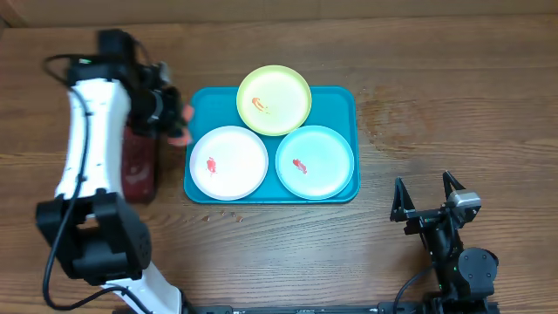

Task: Clean dirty plates on tray and stack at the side
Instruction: 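Lift the sponge and carry it onto the white plate, left gripper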

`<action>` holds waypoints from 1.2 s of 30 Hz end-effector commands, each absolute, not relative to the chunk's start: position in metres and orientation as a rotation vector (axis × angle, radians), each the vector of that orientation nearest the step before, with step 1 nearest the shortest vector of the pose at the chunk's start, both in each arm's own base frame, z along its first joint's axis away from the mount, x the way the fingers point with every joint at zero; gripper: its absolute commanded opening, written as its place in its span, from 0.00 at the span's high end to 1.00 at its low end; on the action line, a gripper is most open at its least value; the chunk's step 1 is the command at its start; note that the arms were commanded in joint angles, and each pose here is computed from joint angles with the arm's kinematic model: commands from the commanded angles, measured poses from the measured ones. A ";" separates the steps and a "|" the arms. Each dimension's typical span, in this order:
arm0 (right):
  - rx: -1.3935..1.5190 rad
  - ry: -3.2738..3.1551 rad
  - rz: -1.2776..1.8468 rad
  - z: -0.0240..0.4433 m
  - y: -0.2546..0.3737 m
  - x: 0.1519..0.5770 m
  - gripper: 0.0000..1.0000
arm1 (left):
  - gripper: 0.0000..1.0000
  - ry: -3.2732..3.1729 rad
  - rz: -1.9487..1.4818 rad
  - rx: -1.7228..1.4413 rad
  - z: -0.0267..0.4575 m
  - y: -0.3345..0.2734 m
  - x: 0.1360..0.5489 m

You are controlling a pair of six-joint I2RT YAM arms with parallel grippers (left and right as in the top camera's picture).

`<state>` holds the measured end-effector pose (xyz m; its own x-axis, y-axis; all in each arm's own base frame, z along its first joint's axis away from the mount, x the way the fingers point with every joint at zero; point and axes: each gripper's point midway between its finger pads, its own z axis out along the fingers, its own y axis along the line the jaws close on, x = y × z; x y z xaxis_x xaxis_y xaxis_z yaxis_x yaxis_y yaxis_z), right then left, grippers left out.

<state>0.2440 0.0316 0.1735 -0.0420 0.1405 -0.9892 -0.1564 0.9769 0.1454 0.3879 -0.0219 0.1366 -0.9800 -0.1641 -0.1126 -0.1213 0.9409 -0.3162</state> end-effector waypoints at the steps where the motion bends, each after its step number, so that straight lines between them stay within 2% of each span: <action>1: -0.005 1.593 0.227 0.171 0.029 0.245 0.00 | 0.96 3.007 -0.554 -0.109 0.105 -0.068 0.376; 8: -0.005 1.593 0.228 0.171 0.029 0.245 0.00 | 0.96 2.988 -0.534 -0.067 0.060 -0.121 0.370; 18: -0.005 1.593 0.228 0.171 0.029 0.245 0.00 | 0.96 3.018 -0.223 -0.267 0.030 -0.103 0.357; 25: -0.005 1.593 0.227 0.171 0.029 0.245 0.00 | 0.95 2.954 -0.278 -0.262 0.029 -0.112 0.371; 27: -0.005 1.593 0.228 0.171 0.029 0.245 0.00 | 0.79 2.960 -0.276 -0.259 0.029 -0.113 0.369; 28: -0.005 1.593 0.228 0.171 0.029 0.245 0.00 | 0.67 2.961 -0.275 -0.253 0.029 -0.113 0.369; 30: -0.005 1.593 0.227 0.171 0.029 0.245 0.00 | 0.65 2.960 -0.272 -0.236 0.029 -0.113 0.369; 33: -0.005 1.593 0.228 0.171 0.029 0.245 0.00 | 0.71 2.953 -0.268 -0.229 0.033 -0.108 0.373; 36: -0.005 1.593 0.228 0.171 0.029 0.245 0.00 | 0.71 2.949 -0.263 -0.277 0.049 -0.096 0.381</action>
